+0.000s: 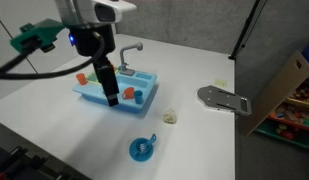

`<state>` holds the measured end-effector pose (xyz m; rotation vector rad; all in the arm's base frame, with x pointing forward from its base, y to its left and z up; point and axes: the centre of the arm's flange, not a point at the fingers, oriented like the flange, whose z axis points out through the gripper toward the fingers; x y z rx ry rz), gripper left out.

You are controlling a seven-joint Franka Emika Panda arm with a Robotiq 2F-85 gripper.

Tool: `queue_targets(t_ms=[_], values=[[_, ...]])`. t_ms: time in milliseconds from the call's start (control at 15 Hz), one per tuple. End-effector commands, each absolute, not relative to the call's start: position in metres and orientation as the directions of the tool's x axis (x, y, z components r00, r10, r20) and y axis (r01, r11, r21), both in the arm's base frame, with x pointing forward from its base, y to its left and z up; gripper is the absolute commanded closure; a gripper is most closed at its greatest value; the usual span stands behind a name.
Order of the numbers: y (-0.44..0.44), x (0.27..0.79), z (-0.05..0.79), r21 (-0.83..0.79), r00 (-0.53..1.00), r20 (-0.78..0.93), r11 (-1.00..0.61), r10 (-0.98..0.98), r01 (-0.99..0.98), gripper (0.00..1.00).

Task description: Remove the brush that is in the blue cup which is on the blue saucer plate and put it in the dish drying rack

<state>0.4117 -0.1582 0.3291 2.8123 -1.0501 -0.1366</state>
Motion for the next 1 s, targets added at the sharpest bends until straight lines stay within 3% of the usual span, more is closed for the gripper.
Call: queue_targets(t_ms=[0,533,933], values=[[-0.186,0.441,0.301,0.163,0.722,-0.035,-0.717,-0.691,-0.678,0.0],[-0.246,0.47,0.23,0.223,0.625,-0.071,-0.622,-0.778,-0.75,0.0],[-0.272,0.473,0.176,0.227,0.639,-0.091,-0.641,-0.763,-0.733,0.0]])
